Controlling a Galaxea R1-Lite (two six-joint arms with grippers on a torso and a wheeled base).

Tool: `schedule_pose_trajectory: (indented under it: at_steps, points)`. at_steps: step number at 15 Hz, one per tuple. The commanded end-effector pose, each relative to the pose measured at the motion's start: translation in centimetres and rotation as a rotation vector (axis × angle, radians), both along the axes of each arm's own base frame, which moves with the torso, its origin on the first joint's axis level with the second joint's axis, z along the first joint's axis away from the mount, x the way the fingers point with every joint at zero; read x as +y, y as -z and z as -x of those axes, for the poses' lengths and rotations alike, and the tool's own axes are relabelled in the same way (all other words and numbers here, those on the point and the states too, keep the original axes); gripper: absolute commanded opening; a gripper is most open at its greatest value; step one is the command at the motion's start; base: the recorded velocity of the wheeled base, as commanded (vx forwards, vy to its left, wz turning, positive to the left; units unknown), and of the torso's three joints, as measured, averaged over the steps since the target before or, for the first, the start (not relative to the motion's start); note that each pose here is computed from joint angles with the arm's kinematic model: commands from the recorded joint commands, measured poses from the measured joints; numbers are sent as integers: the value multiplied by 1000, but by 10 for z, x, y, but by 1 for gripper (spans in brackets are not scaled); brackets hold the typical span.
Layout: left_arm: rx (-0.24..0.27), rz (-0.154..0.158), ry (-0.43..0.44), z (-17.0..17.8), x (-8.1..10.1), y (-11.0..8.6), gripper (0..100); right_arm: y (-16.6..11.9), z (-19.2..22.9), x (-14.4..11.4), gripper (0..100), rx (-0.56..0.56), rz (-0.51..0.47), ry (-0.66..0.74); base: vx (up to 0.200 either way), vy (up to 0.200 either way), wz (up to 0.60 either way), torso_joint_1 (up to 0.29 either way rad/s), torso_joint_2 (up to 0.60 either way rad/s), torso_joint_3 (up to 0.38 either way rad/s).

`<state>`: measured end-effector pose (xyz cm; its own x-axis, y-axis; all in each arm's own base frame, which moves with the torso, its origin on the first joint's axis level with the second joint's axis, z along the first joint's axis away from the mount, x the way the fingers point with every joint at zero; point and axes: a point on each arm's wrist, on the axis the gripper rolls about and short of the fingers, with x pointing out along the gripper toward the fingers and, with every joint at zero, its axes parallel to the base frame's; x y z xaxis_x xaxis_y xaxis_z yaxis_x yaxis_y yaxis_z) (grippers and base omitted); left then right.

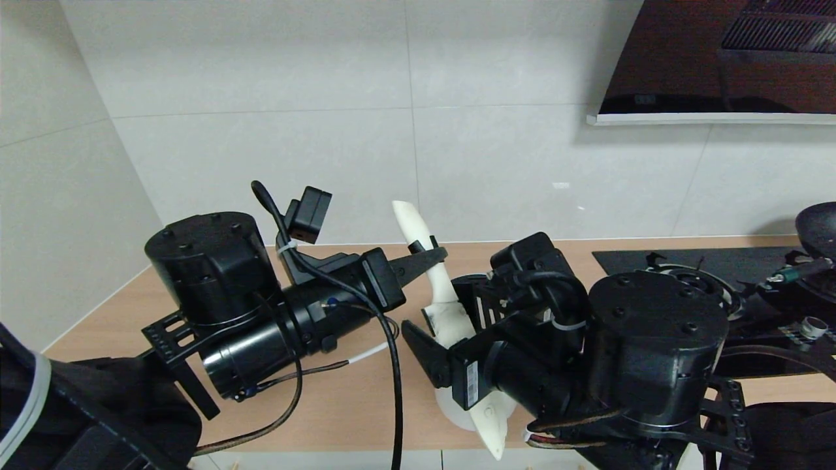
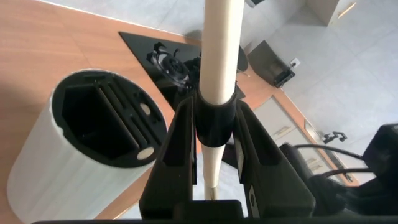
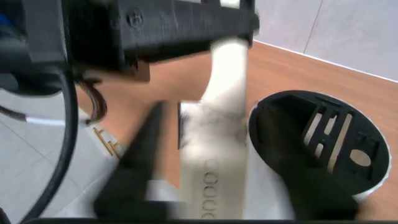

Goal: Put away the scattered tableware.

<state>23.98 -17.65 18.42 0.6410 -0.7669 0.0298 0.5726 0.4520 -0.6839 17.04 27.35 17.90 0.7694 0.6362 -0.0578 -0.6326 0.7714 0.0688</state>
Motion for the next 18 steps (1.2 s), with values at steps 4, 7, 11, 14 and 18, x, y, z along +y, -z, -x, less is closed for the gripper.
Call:
schedule_pose_trajectory:
  at_steps: [4, 7, 11, 14, 18]
  points:
    - [-36, 24, -49, -3, -1, -13, 0, -14, -2, -10, 100, -37, -57, 23, 0, 0, 0, 0, 0, 0]
    - [-97, 13, -138, 2, 9, -52, 0, -49, -18, -52, 100, -104, -141, 136, 0, 0, 0, 0, 0, 0]
    - [-145, -152, -394, -11, 7, -109, 0, -70, -42, -107, 100, -147, -160, 295, 0, 0, 0, 0, 0, 0]
    - [-137, -277, -470, -4, 4, -106, 0, -70, -45, -113, 100, -148, -157, 319, 0, 0, 0, 0, 0, 0]
    - [-141, -373, -641, -13, -32, -87, 0, -61, -53, -113, 100, -126, -131, 338, 0, 0, 0, 0, 0, 0]
